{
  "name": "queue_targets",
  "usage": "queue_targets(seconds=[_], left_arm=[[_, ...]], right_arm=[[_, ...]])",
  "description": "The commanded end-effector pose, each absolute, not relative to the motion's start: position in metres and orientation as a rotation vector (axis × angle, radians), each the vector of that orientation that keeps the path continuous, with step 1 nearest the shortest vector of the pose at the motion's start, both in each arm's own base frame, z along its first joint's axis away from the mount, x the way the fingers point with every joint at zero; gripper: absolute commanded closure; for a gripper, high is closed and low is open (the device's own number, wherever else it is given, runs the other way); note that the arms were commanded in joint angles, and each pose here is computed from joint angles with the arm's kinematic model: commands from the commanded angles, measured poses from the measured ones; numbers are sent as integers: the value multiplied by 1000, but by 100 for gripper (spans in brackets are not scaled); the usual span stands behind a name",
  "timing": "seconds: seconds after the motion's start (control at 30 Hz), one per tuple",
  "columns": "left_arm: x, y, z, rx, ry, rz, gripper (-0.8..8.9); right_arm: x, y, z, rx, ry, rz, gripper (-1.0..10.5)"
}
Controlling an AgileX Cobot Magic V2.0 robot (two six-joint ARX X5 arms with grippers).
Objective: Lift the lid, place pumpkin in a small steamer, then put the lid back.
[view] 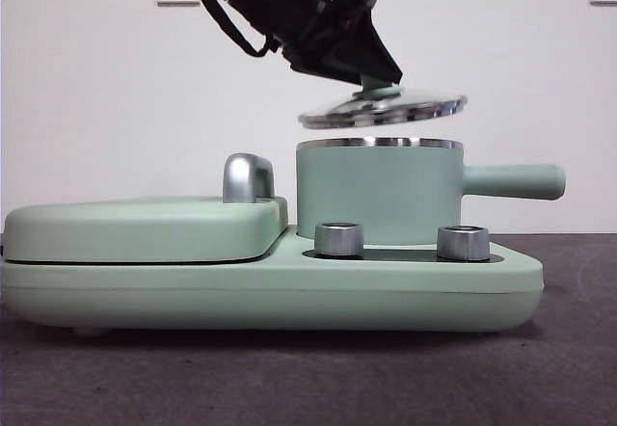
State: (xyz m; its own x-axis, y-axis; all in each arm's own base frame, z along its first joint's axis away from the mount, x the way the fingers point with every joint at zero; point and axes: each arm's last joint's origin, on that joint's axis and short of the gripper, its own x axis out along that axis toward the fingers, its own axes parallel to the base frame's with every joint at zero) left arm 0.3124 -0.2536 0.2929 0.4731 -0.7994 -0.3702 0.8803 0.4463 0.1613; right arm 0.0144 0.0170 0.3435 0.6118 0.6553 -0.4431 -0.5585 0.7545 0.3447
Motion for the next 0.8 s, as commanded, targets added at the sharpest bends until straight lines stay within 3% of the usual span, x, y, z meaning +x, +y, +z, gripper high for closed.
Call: queue_targets(seconds=[0.03,0.8], left_arm=[[316,-262,288,345,246,-1070,801],[324,-259,271,363,337,-1037,800]], right_arm=[[14,17,346,195,571,711,424],[14,17,346,197,572,710,425]])
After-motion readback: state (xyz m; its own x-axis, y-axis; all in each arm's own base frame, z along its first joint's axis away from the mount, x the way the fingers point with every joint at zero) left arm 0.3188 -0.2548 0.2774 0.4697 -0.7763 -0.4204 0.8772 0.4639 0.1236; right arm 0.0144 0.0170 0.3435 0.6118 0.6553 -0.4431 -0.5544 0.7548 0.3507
